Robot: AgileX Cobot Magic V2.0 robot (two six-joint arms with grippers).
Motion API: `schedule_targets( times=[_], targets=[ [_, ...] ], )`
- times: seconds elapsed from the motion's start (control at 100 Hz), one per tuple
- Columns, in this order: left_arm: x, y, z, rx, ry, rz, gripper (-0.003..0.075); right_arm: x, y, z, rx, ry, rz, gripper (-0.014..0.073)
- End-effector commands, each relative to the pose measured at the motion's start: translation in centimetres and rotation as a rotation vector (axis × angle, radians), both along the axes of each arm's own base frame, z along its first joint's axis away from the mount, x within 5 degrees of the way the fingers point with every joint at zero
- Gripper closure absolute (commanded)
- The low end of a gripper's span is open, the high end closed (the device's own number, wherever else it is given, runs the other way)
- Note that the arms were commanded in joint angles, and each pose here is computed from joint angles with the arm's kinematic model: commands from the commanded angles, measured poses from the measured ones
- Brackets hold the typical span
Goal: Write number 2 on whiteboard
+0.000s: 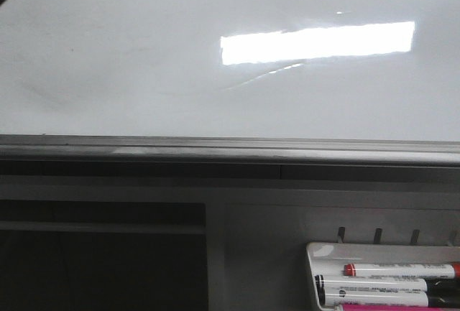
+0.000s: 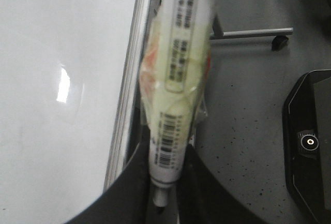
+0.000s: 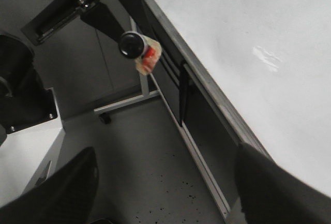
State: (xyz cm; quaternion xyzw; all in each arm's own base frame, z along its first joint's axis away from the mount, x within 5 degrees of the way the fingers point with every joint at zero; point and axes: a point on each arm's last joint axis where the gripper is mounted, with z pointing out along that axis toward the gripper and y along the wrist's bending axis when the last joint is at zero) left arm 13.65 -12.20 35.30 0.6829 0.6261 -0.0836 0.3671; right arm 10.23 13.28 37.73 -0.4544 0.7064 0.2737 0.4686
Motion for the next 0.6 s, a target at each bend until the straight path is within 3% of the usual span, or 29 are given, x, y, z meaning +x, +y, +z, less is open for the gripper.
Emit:
schedule_targets(
  times=[0.0, 0.24, 0.59],
  targets=[
    [-0.6, 0.2, 1.8, -0.064, -0.072, 0.002, 0.0741, 0.9, 2.0, 1.8, 0.082, -0.060, 0.014, 0.0102],
    [-1.0, 0.4, 2.0, -0.067, -0.071, -0.005, 0.0741, 2.8, 6.3, 2.3, 0.130, -0.117, 0.029, 0.0102],
    [-1.0, 0.3, 1.9, -0.062, -0.063, -0.008, 0.0741, 2.9, 10.2, 2.1, 0.121, -0.086, 0.105, 0.0103]
  ],
)
